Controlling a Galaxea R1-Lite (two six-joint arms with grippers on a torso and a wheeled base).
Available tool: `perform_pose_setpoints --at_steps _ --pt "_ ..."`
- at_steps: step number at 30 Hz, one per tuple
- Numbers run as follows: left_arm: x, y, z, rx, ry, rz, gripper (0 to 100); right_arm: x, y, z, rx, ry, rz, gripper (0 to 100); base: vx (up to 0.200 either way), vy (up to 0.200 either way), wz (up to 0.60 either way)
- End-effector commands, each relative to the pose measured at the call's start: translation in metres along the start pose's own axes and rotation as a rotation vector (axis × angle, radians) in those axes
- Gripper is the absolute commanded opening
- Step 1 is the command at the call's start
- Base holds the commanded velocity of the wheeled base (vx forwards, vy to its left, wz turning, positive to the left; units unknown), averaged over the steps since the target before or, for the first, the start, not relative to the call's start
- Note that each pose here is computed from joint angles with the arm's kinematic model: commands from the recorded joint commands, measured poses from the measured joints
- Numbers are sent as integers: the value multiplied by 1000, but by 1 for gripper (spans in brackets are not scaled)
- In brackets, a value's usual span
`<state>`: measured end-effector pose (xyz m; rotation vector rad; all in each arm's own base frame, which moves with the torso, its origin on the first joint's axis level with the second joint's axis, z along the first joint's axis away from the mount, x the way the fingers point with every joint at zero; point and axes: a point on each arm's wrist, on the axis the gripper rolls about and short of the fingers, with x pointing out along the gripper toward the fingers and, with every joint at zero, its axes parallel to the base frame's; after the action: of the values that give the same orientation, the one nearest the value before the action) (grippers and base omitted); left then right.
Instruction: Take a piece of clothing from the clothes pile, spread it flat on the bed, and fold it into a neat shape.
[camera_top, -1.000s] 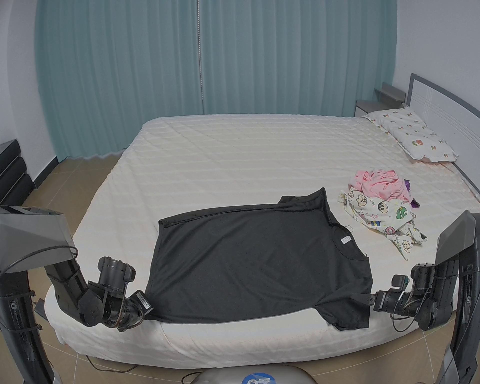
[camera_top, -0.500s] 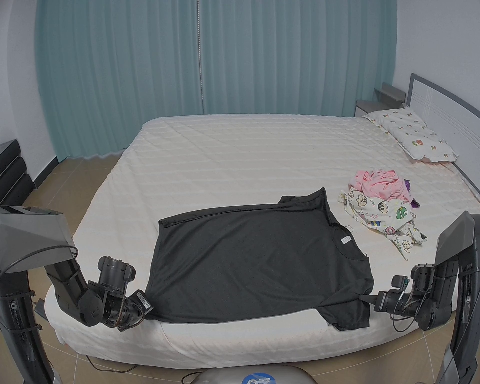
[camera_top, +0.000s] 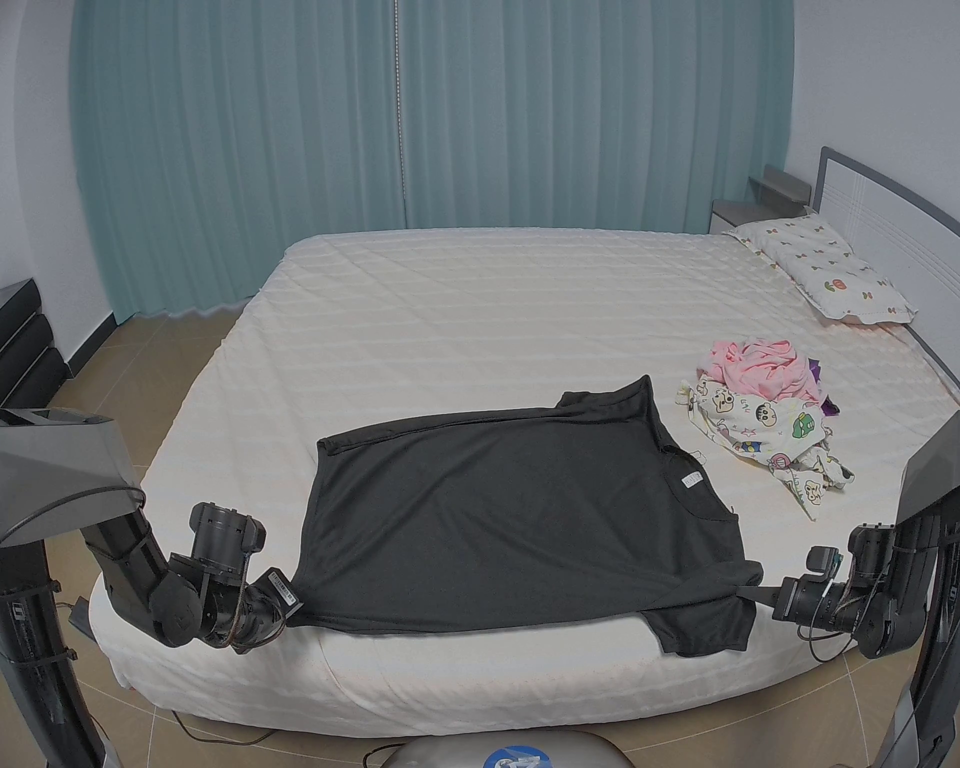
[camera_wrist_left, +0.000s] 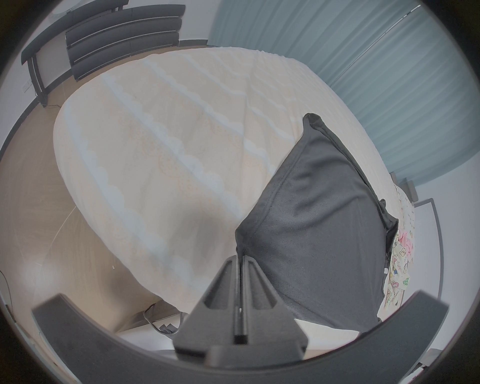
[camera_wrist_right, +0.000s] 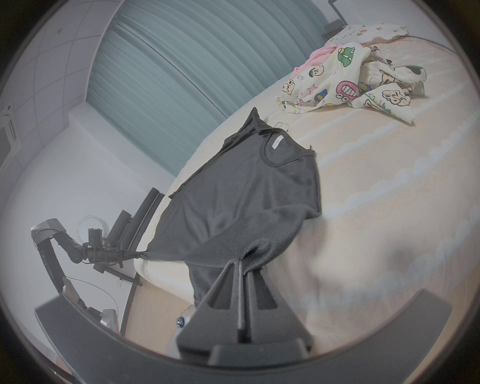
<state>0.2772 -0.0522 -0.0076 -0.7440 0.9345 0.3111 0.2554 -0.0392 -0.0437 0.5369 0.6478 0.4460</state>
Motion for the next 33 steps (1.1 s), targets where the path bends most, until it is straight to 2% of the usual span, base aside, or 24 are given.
perform_pose_setpoints --at_steps 1,8,10,16,23,29,33 --pt "-8 0 2 5 -17 -7 0 -14 4 5 -5 -29 19 0 0 0 0" --pt "-18 0 2 32 -26 -19 0 -31 4 3 19 -37 18 0 0 0 0" --pt "-28 3 0 72 -31 -21 0 -44 8 -1 36 -33 40 0 0 0 0" --pt "-38 8 -4 138 -17 6 0 -57 13 -13 4 -5 30 0 0 0 0" --pt "-47 12 -8 191 7 65 0 -62 13 -11 -17 -16 24 0 0 0 0" --pt "-51 19 -12 203 29 112 0 -71 22 -17 -28 54 26 0 0 0 0" --pt "-54 29 -20 257 57 147 0 -77 22 -26 -60 112 16 0 0 0 0"
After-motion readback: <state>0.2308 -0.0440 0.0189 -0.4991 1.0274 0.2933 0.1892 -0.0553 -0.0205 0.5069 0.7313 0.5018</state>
